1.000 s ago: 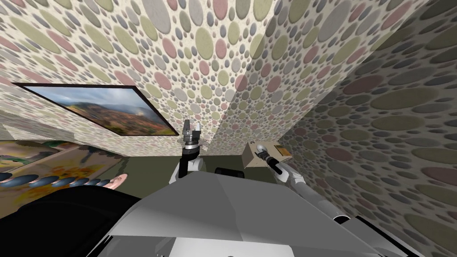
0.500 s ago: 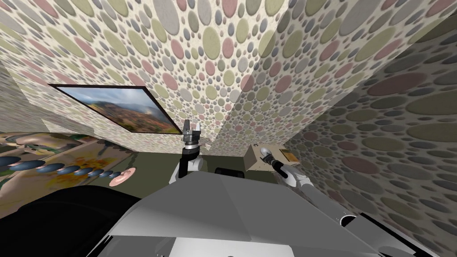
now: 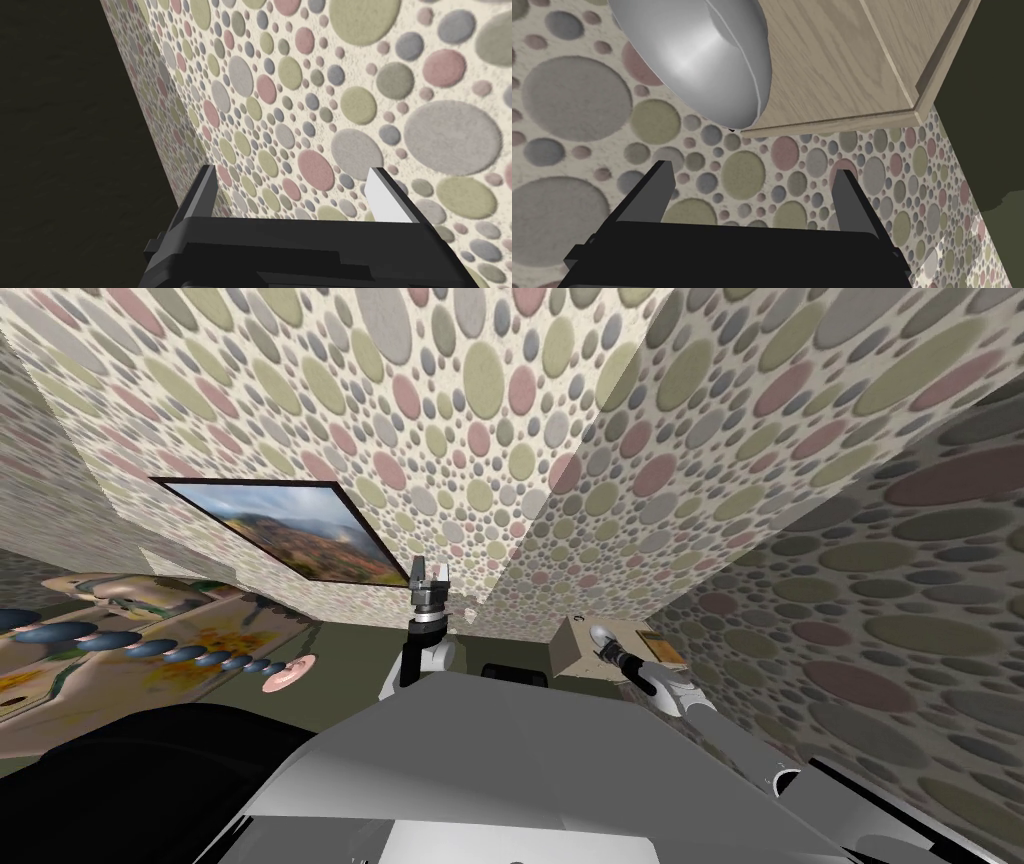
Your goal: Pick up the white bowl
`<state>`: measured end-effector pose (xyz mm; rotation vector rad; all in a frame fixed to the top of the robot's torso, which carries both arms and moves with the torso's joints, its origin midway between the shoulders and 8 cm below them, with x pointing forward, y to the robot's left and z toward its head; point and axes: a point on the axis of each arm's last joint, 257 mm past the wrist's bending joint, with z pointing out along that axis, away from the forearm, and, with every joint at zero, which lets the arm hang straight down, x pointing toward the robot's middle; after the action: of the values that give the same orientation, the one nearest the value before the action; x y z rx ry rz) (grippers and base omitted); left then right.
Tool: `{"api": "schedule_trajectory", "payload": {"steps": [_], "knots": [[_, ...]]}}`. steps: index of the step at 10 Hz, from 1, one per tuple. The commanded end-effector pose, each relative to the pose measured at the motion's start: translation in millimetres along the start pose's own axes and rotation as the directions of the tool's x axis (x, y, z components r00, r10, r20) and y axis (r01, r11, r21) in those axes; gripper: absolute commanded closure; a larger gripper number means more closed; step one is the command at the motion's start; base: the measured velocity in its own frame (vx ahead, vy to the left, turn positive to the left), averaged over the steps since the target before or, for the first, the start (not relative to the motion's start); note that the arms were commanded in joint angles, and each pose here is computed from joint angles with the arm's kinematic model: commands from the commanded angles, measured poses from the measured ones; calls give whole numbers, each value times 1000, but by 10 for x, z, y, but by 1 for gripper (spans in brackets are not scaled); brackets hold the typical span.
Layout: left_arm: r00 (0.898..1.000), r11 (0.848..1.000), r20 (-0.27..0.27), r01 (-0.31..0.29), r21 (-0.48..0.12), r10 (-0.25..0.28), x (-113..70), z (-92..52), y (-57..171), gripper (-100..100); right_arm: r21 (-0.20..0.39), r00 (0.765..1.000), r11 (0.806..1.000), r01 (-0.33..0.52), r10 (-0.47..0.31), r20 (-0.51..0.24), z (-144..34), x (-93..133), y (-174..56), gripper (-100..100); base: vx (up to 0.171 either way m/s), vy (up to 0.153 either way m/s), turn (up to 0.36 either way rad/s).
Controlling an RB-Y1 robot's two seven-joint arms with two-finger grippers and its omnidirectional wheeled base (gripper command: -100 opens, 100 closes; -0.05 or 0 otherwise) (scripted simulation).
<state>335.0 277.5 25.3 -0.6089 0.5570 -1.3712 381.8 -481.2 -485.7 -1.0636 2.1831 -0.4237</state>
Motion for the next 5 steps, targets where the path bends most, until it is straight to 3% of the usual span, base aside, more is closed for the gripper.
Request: {"api": "schedule_trajectory", "payload": {"steps": [1, 2, 3, 5], "knots": [[1000, 1000, 0, 0, 0, 0, 0, 0, 0, 0, -6, 999, 999, 39, -39, -33, -5, 167, -8, -100, 43, 2, 64], [1000, 1000, 0, 0, 0, 0, 0, 0, 0, 0, -23, 991, 994, 105, -106, -83, -52, 419, -10, -100, 54, 2, 116], [1000, 1000, 0, 0, 0, 0, 0, 0, 0, 0, -23, 991, 994, 105, -106, -83, -52, 419, -10, -100, 48, -1, 44], [1000, 1000, 0, 0, 0, 0, 0, 0, 0, 0, -71, 964, 974, 216, -224, -145, -140, 775, 27, -100, 57, 3, 122]]}}
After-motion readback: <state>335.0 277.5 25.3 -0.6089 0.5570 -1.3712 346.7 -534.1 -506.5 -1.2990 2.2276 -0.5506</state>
